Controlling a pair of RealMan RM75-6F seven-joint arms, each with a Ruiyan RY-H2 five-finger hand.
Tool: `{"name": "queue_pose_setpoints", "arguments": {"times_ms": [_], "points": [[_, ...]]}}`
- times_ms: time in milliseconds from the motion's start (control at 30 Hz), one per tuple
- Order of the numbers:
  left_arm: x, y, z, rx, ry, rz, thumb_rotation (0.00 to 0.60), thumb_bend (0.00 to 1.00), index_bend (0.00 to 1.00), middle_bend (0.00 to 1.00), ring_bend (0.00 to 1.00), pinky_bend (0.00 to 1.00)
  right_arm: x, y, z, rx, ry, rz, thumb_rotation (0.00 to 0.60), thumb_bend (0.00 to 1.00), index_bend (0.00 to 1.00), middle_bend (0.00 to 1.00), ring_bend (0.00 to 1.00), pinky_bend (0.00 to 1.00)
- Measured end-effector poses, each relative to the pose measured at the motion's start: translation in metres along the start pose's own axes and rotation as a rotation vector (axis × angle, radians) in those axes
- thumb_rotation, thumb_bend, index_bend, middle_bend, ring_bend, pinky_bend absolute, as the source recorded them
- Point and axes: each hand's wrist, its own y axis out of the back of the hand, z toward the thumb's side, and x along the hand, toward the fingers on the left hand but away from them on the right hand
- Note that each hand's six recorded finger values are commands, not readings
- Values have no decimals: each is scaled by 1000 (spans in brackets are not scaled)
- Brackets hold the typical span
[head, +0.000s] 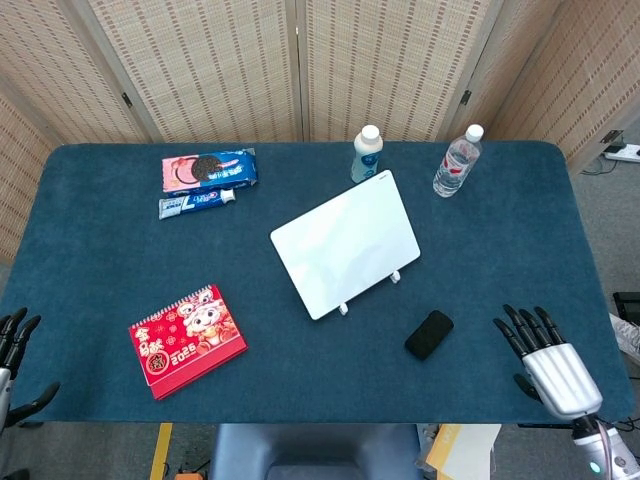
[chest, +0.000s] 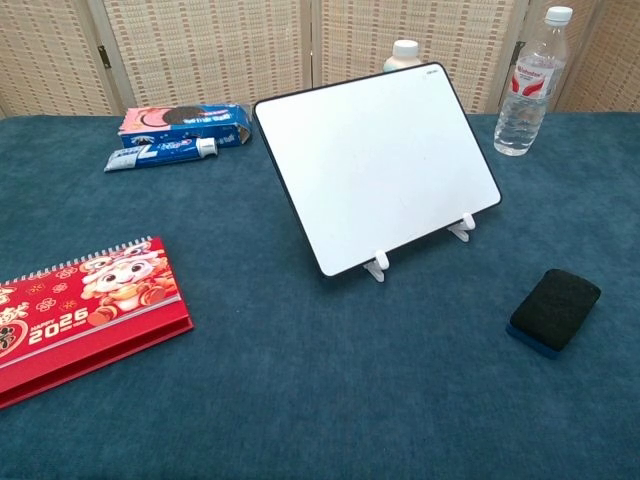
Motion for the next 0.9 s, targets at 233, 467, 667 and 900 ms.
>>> {"name": "queue_pose_setpoints", "arguments": {"times_ms": [233, 467, 667, 900], "points": [[-1, 1, -2, -3, 9, 2, 600, 239, 0, 54, 55, 53, -42, -10, 31, 107, 108, 65, 600, 268, 180, 0, 60, 51], [-3, 5, -3, -13, 10, 14, 600, 239, 0, 54, 55, 53, -75, -28, 58, 132, 162, 116, 600, 269, 180, 0, 58, 52], [-3, 5, -4, -21, 9, 9, 600, 239, 0, 54, 56, 52, -96, -42, 72, 157, 177, 166, 600, 268, 180, 0, 59, 51], [-4, 9, -6, -33, 9, 19, 600, 240, 0, 54, 56, 52, -114, -48, 88, 195, 191, 176, 600, 268, 180, 0, 63, 51]]}}
